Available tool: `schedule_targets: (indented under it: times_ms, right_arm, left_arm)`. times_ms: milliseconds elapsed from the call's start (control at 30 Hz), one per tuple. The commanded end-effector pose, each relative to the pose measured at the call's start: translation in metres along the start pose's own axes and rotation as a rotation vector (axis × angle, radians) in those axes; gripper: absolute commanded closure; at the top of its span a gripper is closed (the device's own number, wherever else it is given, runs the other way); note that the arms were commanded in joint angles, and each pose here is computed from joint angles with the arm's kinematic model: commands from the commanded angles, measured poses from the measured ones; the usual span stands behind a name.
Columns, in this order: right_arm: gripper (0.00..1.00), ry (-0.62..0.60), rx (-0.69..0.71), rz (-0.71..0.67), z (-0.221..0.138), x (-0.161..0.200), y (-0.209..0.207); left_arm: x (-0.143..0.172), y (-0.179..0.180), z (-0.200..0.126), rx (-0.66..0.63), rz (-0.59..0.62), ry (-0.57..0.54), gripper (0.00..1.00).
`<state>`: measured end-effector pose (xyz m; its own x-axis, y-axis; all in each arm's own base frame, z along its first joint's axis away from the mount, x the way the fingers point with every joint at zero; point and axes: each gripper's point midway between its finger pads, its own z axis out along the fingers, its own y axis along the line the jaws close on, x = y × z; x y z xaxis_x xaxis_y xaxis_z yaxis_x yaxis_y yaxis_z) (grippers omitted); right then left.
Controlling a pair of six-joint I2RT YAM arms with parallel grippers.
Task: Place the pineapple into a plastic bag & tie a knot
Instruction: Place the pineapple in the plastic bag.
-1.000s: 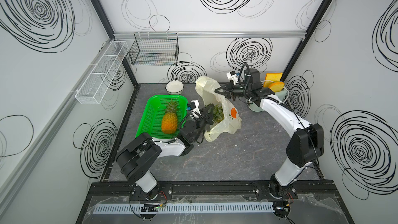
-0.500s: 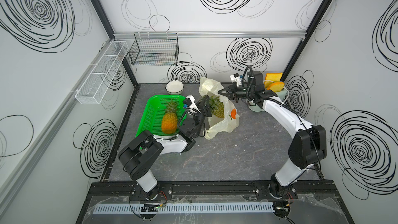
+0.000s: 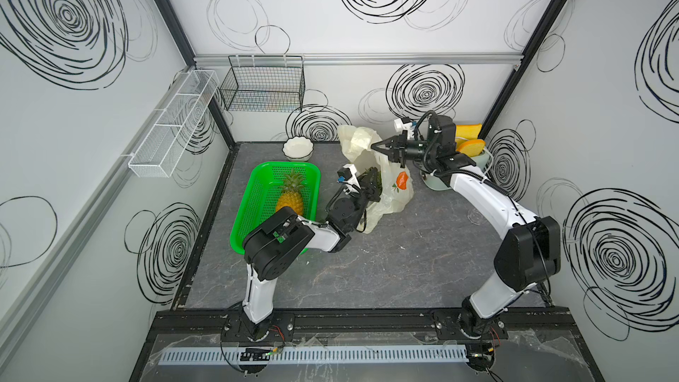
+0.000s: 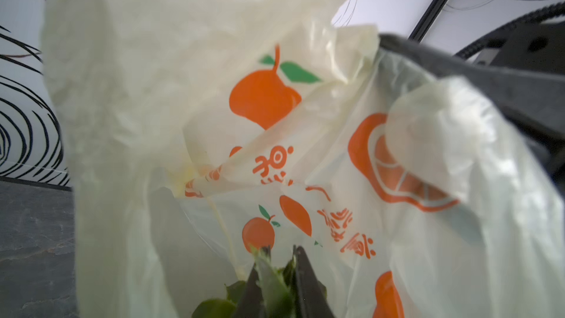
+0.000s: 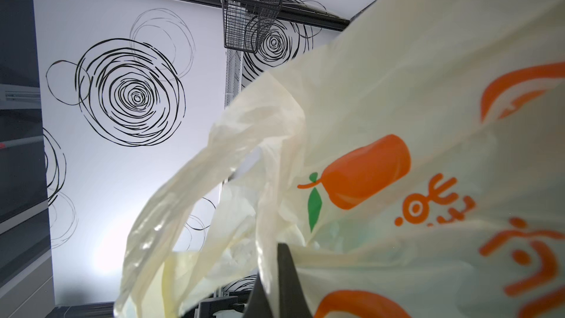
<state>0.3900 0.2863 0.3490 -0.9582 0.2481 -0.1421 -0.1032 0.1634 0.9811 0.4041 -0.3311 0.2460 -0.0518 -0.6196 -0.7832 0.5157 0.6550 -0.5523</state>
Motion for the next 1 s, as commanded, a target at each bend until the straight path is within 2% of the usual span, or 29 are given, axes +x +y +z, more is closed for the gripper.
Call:
schedule_targets:
  times_ms: [0,100,300,400,600,700,967]
  right_arm:
    - [1.0,-0.01,-0.049,-0.014,-0.01,0.007,0.023]
    - [1.0,-0.014,-0.036,-0.004,-0.011,0.01,0.015]
    - [1.0,-0.024,0.014,0.019,-0.015,0.012,-0.016]
    - [1.0,-0.034,0.029,0.024,-0.018,0.012,-0.023]
    - [1.0,-0.031,0.073,-0.003,-0.02,0.011,-0.03]
    - [1.0,-0.007,0.106,-0.02,-0.018,0.013,-0.039]
    - [1.0,0.042,0.143,-0.034,-0.015,0.02,-0.058]
  left_arm:
    - [-0.042,-0.047,-0.006,0.18,-0.085,-0.149,0.89]
    - [-0.024,-0.056,-0.013,0.204,-0.038,-0.078,0.86]
    - [-0.006,-0.049,-0.031,0.178,-0.008,-0.003,0.61]
    - [-0.01,-0.047,-0.038,0.165,0.022,0.007,0.47]
    - [-0.034,-0.049,-0.058,0.163,0.107,0.013,0.27]
    - [-0.046,-0.051,-0.071,0.15,0.142,0.038,0.23]
    - [-0.043,-0.058,-0.106,0.146,0.289,0.239,0.21]
